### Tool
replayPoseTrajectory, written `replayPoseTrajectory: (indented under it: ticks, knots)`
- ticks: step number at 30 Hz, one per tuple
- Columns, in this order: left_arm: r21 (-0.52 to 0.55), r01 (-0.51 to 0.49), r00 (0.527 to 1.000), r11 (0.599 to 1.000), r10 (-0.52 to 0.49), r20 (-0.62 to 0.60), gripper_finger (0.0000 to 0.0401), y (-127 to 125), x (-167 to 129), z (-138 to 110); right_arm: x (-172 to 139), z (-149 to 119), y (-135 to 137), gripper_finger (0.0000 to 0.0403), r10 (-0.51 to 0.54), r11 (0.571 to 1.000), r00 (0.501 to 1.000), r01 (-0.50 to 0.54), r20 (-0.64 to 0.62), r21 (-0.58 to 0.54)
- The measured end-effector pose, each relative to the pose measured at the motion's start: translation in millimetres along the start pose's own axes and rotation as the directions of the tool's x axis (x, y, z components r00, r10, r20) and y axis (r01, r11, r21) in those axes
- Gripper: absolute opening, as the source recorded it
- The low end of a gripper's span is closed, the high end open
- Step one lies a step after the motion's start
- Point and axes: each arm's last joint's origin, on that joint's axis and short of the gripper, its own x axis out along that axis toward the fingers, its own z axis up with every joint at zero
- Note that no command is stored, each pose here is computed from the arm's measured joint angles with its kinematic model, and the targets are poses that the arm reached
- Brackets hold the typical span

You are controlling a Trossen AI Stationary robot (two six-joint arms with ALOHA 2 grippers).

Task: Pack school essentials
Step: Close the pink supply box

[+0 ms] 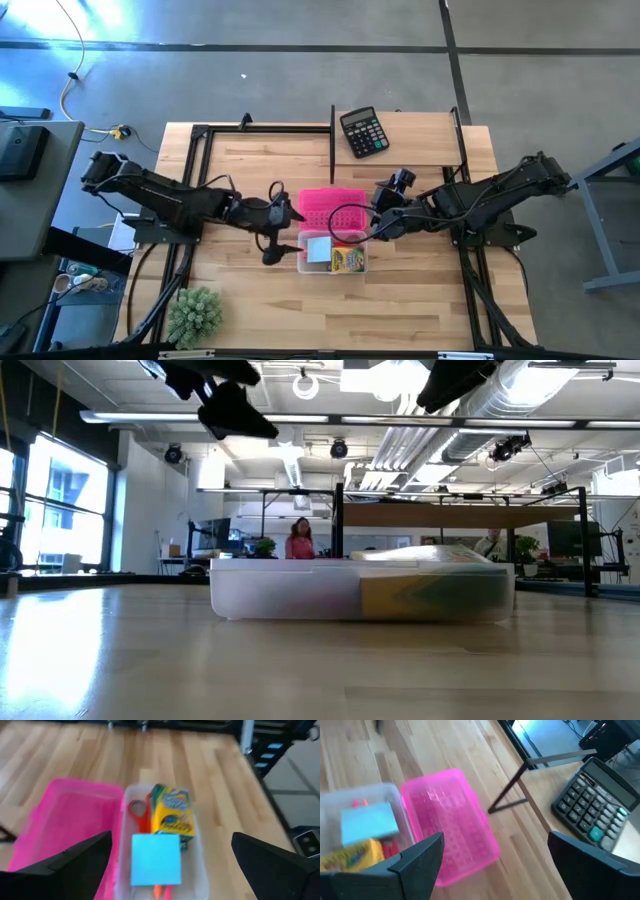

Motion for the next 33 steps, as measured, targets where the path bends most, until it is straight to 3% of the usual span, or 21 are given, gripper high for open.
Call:
replayPoseTrajectory:
  ticks: [10, 17, 20, 25, 33]
  knots:
    - [-0.06, -0.132, 0.981, 0.989, 0.121, -0.153, 0.04, 35.0, -0.3, -10.9, -0.4, 21.4, 4.9, 0.0346, 0.048, 0.984, 0.984, -0.076, 0.172, 0.162]
    - [-0.141, -0.207, 0.96, 0.968, 0.173, -0.222, 0.04, 57.5, 5.6, -40.9, 1.5, 33.4, 3.3, 0.0346, 0.104, 0.979, 0.964, -0.143, 0.247, 0.147]
    - [-0.189, -0.209, 0.965, 0.96, 0.171, -0.198, 0.04, 66.3, 7.9, -48.0, 6.2, 34.7, -1.4, 0.0346, 0.125, 0.979, 0.965, -0.158, 0.231, 0.132]
    - [-0.243, -0.216, 0.969, 0.946, 0.178, -0.169, 0.04, 79.6, 8.2, -51.5, 22.5, 33.3, -22.4, 0.0346, 0.046, 0.968, 0.987, -0.083, 0.156, 0.239]
    - [-0.336, -0.321, 0.941, 0.885, 0.258, -0.218, 0.04, 106.6, 3.7, -65.8, 56.8, 18.9, -55.7, 0.0346, 0.019, 0.894, 0.995, 0.026, -0.095, 0.448]
